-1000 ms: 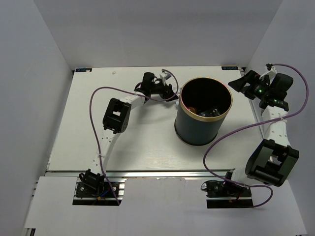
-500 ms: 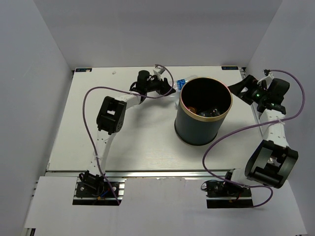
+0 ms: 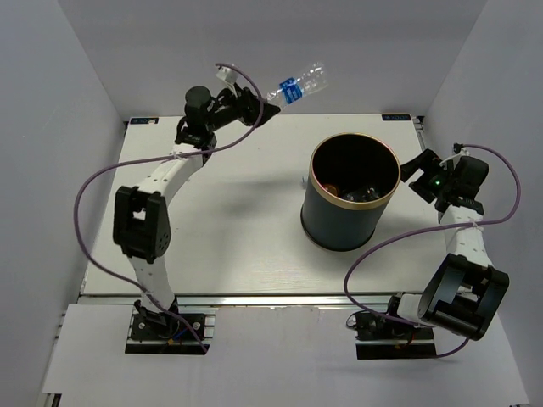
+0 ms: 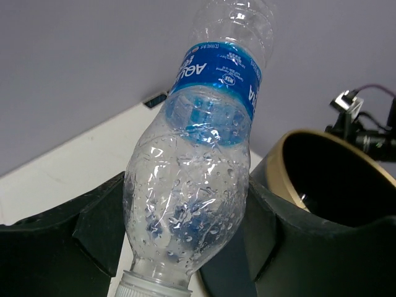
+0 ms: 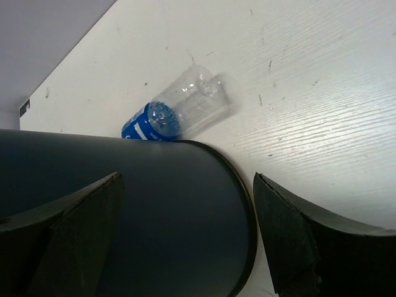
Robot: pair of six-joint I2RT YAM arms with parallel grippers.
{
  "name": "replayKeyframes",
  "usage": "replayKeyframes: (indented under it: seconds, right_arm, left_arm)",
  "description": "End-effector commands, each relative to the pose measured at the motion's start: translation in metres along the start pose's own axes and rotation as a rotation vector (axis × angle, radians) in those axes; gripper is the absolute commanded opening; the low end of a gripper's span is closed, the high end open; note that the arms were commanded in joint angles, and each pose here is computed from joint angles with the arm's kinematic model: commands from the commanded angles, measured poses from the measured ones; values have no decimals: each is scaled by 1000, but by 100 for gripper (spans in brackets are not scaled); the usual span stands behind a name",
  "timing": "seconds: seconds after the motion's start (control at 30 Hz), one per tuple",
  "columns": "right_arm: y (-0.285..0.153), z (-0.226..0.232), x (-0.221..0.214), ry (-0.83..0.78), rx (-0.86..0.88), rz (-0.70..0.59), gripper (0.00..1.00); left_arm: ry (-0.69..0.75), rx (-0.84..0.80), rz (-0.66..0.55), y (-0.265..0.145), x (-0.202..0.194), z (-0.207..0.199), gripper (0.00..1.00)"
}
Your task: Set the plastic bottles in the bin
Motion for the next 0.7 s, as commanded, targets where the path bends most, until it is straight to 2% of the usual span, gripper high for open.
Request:
replayKeyframes:
  seconds: [0.0,0.07,0.1,0.13,0.17,0.23,0.27,0.33,0.5,0.67]
  right_arm:
    - [0,-4,7,-35,-37,-56,89]
    - [-1,-6,6,-49,-50,-62,89]
    - [-1,-7,5,-54,-54,-64,89]
    - [-3,-10,3,-65,-68,-79,89]
    - [-3,-11,2,-69,-77,-88,89]
    - [-6,-14,3,-77,-117,-113,89]
    - [-7,-15,5,-91,-131,-118,89]
    - [-10,-14,6,-105,-148,-134,89]
    - [-18,-13,10,-137,-170,-185,89]
    - [-21,-12,11,-153,-176,-198,89]
  left_arm:
    - [90,41,-59,-17,54,-53,32]
    - [107,63,-41,-22,53,-68,31]
    - [128,74,-58,-22,60,-90,30]
    - [135,82,-15,-21,52,-99,29]
    - [206,39,9,-11,45,-125,30]
    - [255,88,67,-5,35,-143,32]
    - [312,52,84,3,32,-165,34]
    - [329,79,131,11,19,-172,34]
    - [415,-8,205,30,-11,-198,37]
    - [474,1,254,36,-32,-213,39]
Point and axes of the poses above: each gripper's point midway between its finger pads, its own y axis out along the fingers, its own z axis along the line the jaws close on, x = y × z, the point moved 8 cm from there along -y, back along the fingers, and after that the axes turned 5 degrees about y, right-handed, at the moved point
